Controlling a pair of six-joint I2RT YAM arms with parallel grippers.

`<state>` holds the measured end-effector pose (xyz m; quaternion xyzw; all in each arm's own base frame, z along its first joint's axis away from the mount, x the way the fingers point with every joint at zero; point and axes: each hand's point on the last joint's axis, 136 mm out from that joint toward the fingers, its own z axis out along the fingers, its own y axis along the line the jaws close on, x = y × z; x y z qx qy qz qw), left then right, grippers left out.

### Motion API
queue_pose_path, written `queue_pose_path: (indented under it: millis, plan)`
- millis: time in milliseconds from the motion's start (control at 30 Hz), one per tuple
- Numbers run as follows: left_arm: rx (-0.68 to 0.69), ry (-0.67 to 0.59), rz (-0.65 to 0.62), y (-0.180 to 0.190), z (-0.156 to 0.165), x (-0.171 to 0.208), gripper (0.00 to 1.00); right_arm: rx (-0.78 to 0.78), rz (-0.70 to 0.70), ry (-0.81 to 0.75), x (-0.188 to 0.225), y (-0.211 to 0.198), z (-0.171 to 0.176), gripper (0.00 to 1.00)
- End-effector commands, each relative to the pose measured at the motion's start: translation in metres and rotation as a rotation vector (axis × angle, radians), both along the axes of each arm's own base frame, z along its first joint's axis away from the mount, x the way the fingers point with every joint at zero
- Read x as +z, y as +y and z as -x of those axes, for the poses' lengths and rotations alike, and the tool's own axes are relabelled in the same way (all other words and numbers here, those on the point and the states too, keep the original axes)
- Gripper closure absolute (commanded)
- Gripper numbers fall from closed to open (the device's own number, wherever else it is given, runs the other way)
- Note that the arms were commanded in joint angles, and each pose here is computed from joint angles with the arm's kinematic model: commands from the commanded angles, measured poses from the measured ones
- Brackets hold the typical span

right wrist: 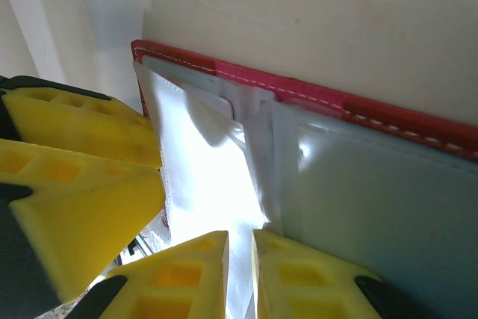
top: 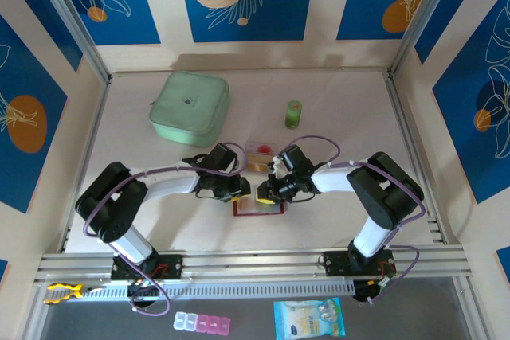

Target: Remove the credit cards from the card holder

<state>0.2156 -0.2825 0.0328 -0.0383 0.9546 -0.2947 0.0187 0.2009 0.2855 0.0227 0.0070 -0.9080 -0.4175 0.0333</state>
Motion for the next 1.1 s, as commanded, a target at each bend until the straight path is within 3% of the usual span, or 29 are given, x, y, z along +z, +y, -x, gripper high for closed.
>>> queue_pose_path:
  millis: [0,267,700,1067]
  plan:
    - [-0.014,0.008,0.018,-0.005,0.003,0.003,0.7,-0.027,0.079,0.082,-0.017,-0.017,0.016,0.82]
    - [-0.021,-0.025,0.087,-0.018,-0.004,0.026,0.74,-0.012,0.046,0.014,0.014,-0.009,0.011,0.8]
    - [-0.104,-0.017,0.146,-0.053,-0.002,0.044,0.7,-0.093,0.213,-0.118,0.053,-0.051,-0.002,0.77]
    - [-0.161,0.024,0.181,-0.088,-0.002,0.03,0.84,-0.166,0.209,-0.135,0.063,-0.078,-0.001,0.76]
